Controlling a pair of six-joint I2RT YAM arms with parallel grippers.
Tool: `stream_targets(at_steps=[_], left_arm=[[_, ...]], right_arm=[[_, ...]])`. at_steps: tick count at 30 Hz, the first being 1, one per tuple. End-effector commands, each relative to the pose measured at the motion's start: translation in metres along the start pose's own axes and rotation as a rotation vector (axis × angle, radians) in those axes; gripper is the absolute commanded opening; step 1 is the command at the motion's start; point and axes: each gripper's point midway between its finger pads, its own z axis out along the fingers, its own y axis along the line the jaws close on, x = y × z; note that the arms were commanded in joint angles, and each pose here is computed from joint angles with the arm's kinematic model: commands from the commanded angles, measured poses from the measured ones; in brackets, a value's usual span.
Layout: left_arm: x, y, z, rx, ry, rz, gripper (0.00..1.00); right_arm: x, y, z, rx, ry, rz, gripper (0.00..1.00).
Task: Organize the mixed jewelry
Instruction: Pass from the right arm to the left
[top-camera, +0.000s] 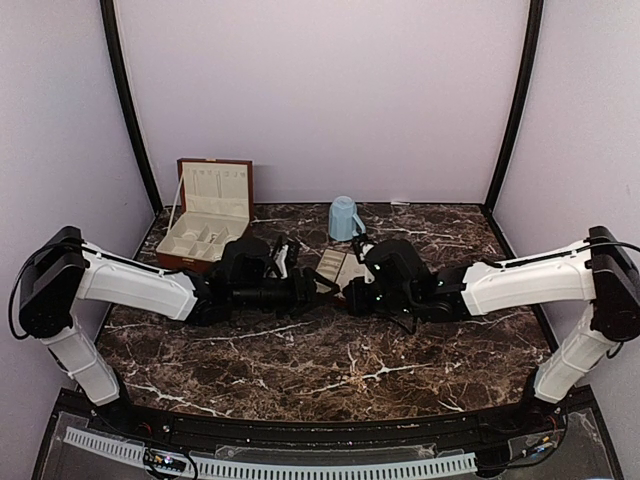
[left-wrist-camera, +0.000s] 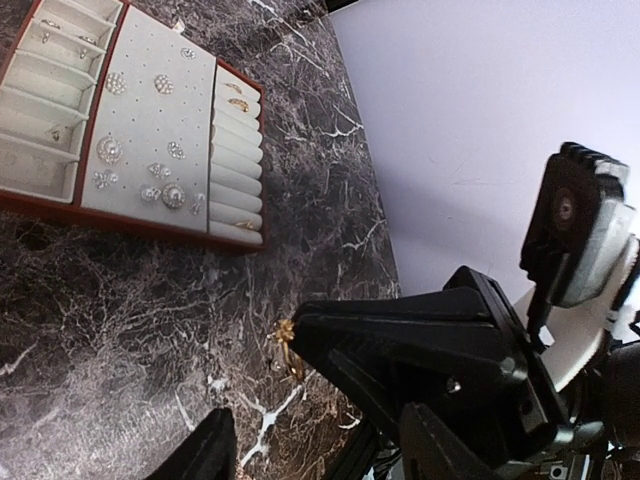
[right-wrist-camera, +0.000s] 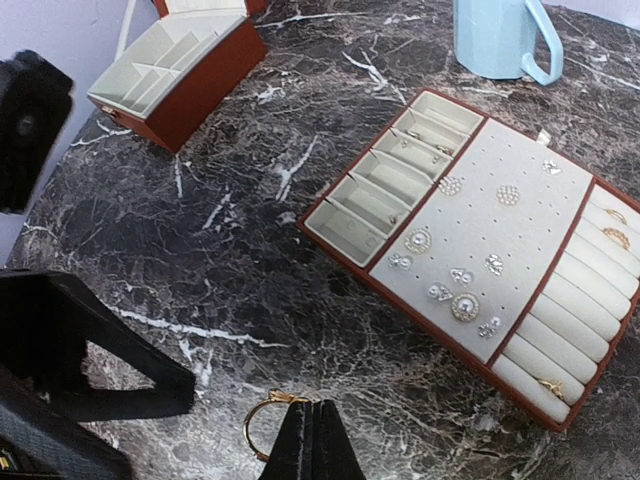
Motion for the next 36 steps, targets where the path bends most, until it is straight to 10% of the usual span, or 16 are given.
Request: stream_targets(at_steps=[1,16,36], left_arm=[[-0.002,-0.022,0.003,0.079,0.001,-0.024,0.56],[-0.002,-0.005,0.011,0.023,-0.011,-0.051,0.25],[-0.007,-0.002,0.016,0.007,-0.027,-0.05,0.09]], right_arm=[[-0.018,0.02,0.001,-0.044,-0.064,0.014,0.0],[-0.019,0.028,0.0,-0.055,-0.065,-0.004,0.0],[-0.017,0.032,-0.002,-0.078,-0.061,-0.015,0.0]])
